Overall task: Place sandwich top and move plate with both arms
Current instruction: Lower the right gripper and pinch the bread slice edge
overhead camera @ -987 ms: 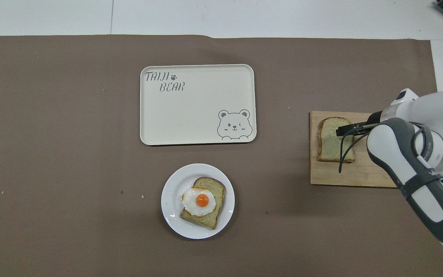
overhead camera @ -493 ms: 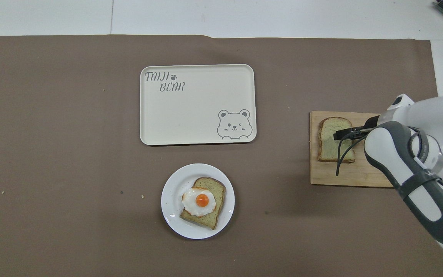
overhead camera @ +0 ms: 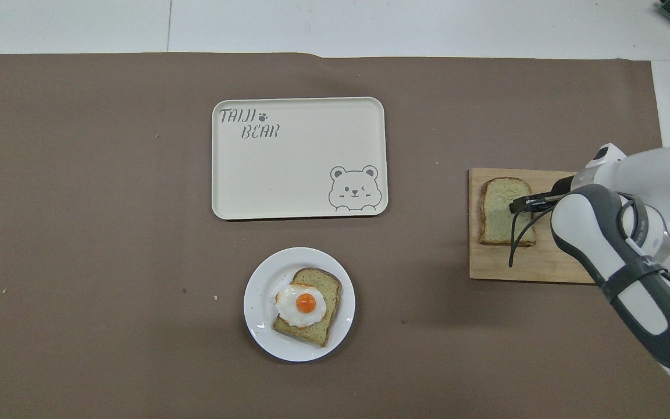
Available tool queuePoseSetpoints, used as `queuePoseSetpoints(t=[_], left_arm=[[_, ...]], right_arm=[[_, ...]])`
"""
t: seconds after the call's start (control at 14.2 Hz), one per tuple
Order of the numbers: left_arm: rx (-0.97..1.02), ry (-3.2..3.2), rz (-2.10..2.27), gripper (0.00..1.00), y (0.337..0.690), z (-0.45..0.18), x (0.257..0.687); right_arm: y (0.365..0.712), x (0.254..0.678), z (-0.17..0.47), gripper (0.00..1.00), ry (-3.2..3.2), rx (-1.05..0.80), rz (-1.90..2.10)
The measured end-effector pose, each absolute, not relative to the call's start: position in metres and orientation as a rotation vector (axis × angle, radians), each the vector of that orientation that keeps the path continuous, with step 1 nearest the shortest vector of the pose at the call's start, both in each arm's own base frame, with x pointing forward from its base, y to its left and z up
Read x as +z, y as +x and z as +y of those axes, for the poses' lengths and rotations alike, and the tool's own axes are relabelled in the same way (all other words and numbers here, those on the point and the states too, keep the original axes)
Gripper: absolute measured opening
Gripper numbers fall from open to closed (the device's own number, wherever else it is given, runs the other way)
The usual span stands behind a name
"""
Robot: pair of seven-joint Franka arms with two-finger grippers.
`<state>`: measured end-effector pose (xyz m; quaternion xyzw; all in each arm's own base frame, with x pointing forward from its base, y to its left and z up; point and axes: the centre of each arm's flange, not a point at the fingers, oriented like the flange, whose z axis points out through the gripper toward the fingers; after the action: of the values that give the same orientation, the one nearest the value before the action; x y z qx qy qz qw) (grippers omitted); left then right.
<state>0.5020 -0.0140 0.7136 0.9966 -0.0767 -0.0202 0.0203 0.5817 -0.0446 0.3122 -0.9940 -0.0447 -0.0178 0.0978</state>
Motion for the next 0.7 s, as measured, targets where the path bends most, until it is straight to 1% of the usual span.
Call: queuePoseSetpoints(t=[0.14, 0.21, 0.28, 0.56, 0.7], left_arm=[[-0.063, 3.091, -0.238, 1.0, 0.502, -0.014, 0.7136], [-0.063, 3.091, -0.238, 1.0, 0.502, -0.014, 0.7136], [-0.063, 3.091, -0.238, 1.0, 0.502, -0.0141, 0.7136], [-0.063, 3.091, -0.241, 1.0, 0.502, -0.015, 0.7136], [-0.063, 3.091, -0.241, 1.0, 0.502, -0.0151, 0.7136]], right_arm=[[0.5816, 0.3136, -0.0496, 0.27, -2.944, -0.058, -0.12], [0.5815, 0.3142, -0.051, 0.16, -2.944, -0.06, -0.117], [0.5816, 0.3147, -0.0508, 0.09, -2.944, -0.061, -0.117], [0.5816, 0.3149, -0.0505, 0.08, -2.944, -0.062, -0.118], [0.5819, 0.3154, -0.0505, 0.04, -2.943, -0.062, -0.118]])
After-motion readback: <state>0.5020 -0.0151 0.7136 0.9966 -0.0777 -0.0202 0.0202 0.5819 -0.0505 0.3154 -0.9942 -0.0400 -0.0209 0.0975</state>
